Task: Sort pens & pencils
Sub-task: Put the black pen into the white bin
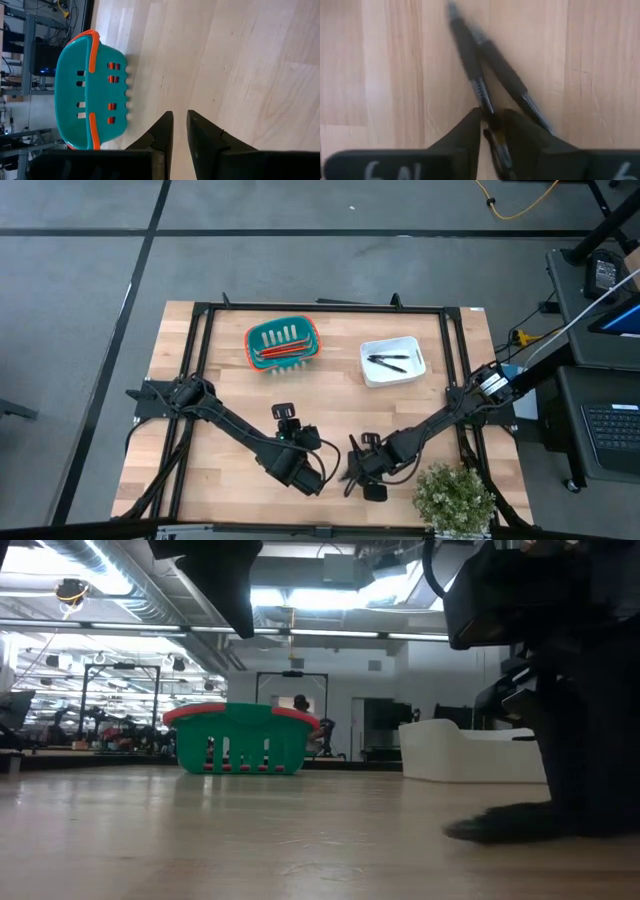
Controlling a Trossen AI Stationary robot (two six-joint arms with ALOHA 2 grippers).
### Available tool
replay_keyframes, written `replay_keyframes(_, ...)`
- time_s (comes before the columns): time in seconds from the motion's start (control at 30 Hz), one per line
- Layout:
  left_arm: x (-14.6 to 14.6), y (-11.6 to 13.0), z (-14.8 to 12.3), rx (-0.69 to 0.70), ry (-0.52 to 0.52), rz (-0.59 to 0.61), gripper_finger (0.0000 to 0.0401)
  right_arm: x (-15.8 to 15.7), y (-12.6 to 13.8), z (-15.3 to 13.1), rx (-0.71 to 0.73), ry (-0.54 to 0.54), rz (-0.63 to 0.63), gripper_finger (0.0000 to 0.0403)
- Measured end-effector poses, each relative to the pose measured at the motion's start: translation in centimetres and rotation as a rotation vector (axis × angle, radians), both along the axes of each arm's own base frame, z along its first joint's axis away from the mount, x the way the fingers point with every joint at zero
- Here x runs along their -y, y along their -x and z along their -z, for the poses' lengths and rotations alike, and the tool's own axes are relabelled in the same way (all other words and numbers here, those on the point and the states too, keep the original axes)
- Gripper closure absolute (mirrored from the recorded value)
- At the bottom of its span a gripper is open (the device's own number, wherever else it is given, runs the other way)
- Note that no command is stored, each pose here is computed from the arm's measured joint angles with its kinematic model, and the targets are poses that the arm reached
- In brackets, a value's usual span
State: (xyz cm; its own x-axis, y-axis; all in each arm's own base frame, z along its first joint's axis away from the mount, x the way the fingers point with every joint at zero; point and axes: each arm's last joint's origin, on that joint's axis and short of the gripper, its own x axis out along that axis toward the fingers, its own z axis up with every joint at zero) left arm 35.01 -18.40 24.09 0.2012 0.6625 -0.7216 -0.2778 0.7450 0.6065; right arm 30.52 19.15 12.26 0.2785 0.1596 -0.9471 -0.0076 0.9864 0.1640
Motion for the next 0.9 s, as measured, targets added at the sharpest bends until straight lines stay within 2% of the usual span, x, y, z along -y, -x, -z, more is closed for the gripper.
replay_keyframes(0.27,0.0,0.0,0.0,0.0,0.0,0.0,0.0351,0.08,0.11,0.05,-0.013,0.008,-0.003,0.0366)
replay_keyframes(0.9,0.01,0.0,0.0,0.0,0.0,0.0,0.0351,0.24,0.34,0.15,-0.048,0.016,0.023,0.0376)
